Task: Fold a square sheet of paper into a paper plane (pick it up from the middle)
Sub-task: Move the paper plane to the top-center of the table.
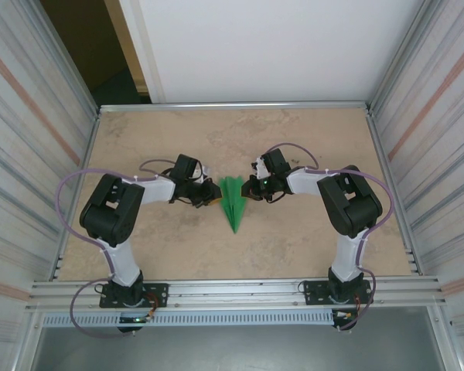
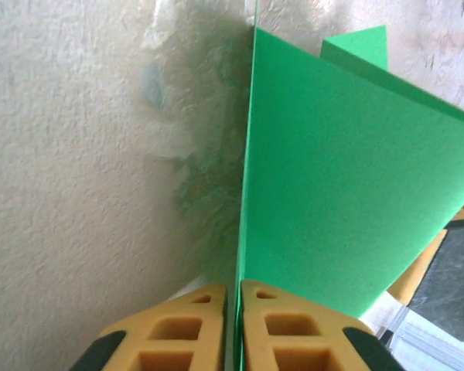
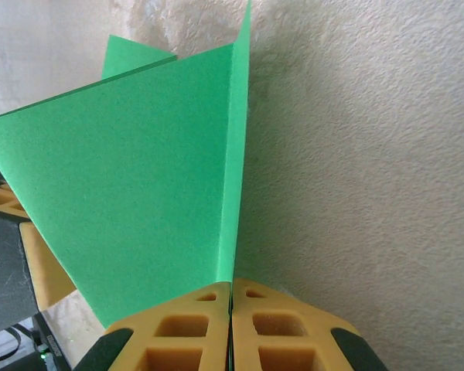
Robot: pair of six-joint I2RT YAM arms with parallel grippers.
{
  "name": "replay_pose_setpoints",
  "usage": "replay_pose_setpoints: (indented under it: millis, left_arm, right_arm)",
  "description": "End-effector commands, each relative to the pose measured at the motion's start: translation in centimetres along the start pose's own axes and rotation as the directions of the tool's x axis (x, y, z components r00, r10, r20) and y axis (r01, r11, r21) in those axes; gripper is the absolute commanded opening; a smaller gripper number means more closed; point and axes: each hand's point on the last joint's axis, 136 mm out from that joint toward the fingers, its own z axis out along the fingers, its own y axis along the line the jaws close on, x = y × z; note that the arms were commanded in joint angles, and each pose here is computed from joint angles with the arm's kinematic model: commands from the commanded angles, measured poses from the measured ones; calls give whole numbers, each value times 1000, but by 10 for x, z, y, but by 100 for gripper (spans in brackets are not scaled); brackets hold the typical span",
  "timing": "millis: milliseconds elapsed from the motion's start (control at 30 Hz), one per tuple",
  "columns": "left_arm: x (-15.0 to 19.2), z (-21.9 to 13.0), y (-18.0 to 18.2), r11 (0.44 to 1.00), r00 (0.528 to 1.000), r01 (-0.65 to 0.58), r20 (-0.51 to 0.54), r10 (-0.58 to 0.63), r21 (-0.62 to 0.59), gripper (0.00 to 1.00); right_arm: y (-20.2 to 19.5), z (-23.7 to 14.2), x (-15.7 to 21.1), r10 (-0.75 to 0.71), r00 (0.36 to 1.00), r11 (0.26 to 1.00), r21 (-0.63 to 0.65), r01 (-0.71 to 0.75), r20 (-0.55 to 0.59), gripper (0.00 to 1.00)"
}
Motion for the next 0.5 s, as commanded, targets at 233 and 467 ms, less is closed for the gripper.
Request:
replay_pose_setpoints:
  millis: [233,467]
  left_arm:
    - [-6,-26,-6,993,993,-86,70,92,-78,3]
    - [-4,-20,4,995,996,-50,71,56,-88,3]
  right_arm:
    - [-9,-14,-7,-11,999,999,41,10,42,9]
    - [-14,-11,-5,13,999,998,59,-15,36,17]
